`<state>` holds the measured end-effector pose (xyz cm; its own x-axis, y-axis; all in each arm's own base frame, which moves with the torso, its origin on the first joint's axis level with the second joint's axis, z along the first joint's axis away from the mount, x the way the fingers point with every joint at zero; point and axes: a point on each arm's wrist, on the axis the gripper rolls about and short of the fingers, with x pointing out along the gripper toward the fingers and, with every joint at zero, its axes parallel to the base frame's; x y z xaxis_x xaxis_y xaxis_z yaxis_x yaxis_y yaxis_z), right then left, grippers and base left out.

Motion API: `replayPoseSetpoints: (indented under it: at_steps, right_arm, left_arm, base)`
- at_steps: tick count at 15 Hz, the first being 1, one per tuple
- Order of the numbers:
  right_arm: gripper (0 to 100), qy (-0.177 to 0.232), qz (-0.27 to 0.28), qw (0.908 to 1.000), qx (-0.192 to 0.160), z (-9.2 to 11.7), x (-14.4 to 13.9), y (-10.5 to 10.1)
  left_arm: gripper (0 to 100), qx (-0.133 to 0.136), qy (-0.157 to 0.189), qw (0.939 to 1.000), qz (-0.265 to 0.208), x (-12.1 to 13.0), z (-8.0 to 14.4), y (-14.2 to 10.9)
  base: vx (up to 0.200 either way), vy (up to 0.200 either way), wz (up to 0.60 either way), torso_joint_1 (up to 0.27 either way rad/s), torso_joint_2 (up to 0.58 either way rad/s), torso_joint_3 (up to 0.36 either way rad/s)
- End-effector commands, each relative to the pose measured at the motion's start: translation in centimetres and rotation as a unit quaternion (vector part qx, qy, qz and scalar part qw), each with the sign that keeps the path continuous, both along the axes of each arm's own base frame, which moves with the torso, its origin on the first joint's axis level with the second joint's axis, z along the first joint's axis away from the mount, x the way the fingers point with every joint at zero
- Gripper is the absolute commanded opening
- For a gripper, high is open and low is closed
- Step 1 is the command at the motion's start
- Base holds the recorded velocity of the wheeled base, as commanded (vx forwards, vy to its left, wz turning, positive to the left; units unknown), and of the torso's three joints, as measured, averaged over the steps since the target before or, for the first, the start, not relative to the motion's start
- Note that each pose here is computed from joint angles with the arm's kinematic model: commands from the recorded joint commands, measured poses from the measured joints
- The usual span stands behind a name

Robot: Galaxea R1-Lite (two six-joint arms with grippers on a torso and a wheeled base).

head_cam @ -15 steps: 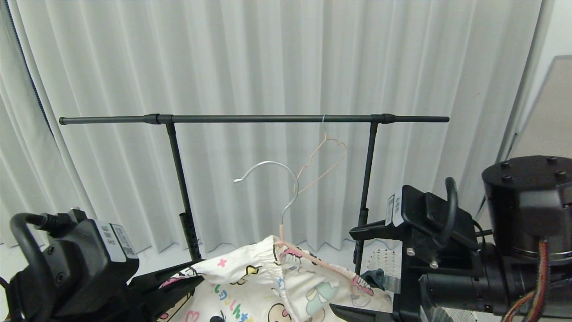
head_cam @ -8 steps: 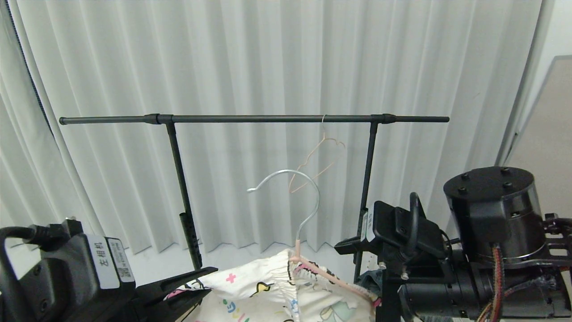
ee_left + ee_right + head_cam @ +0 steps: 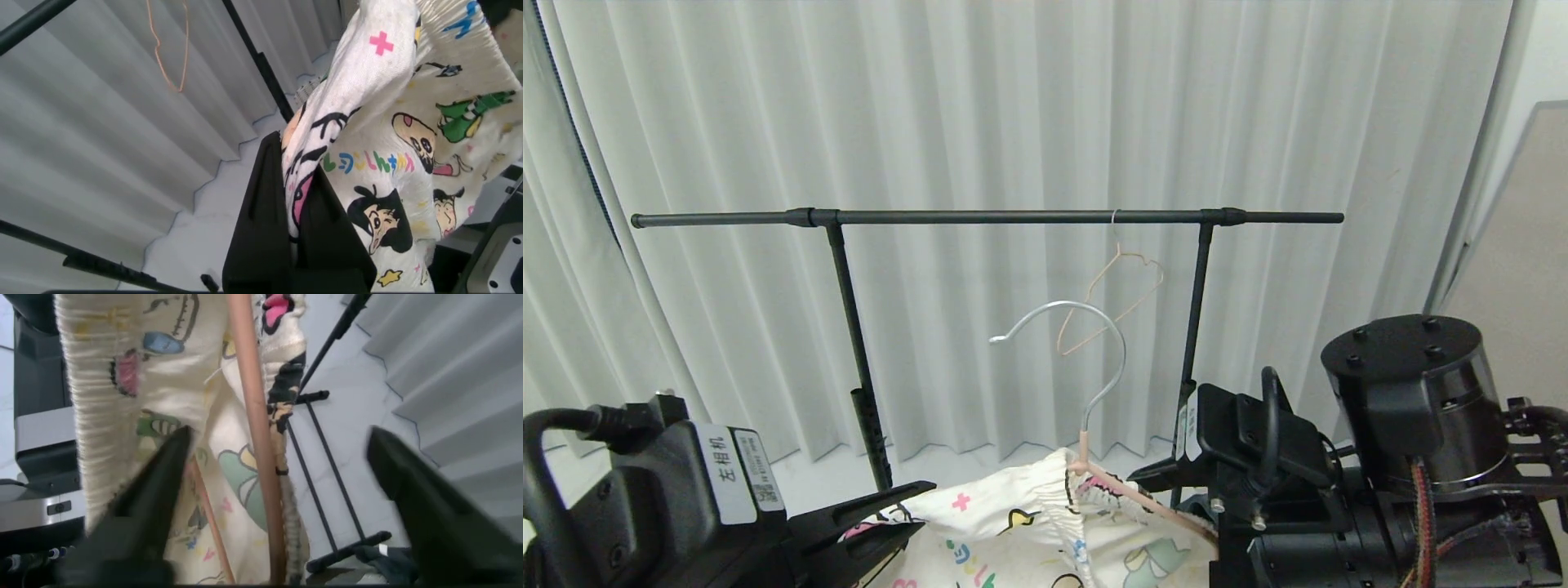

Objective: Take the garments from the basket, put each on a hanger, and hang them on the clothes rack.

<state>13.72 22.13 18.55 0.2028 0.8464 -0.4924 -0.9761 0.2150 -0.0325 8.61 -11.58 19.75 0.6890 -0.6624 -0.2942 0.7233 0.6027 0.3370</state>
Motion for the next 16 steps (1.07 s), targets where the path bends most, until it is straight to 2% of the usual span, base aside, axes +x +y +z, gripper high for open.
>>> replayPoseSetpoints:
  at_steps: [1, 8, 9, 12, 14, 16]
  right_arm:
    - [0, -0.001, 0.001, 1.0000, 0.001, 0.1, 0.0, 0.0]
    - [0, -0.013, 0.000, 0.9998, 0.014, 0.9, -0.3, -0.5]
    - [0, -0.016, -0.002, 0.9997, 0.018, 1.1, -0.4, -0.7]
    - [0, -0.028, -0.017, 0.9994, 0.014, 2.1, -0.7, -1.9]
    - [0, -0.034, -0.056, 0.9978, -0.009, 2.7, -0.5, -3.3]
    - [0, -0.051, -0.093, 0.9943, -0.016, 3.0, 0.6, -4.5]
  left_arm:
    - [0, 0.001, 0.000, 1.0000, 0.000, 0.0, 0.0, 0.0]
    - [0, 0.005, -0.002, 1.0000, -0.001, 0.1, -0.1, -0.1]
    - [100, 0.006, -0.002, 1.0000, 0.000, 0.1, -0.1, -0.1]
    - [100, 0.006, -0.003, 1.0000, 0.008, 0.1, -0.1, 0.1]
    - [100, 0.003, -0.003, 0.9999, 0.016, 0.2, -0.1, 0.4]
    - [100, 0.000, -0.004, 0.9998, 0.018, 0.1, -0.1, 0.6]
  base:
    - [0.000, 0.000, 0.00, 0.000, 0.00, 0.000]
    - [0.000, 0.000, 0.00, 0.000, 0.00, 0.000]
    - [0.000, 0.000, 0.00, 0.000, 0.00, 0.000]
    - [0.000, 0.000, 0.00, 0.000, 0.00, 0.000]
    - [0.000, 0.000, 0.00, 0.000, 0.00, 0.000]
    - [0.000, 0.000, 0.00, 0.000, 0.00, 0.000]
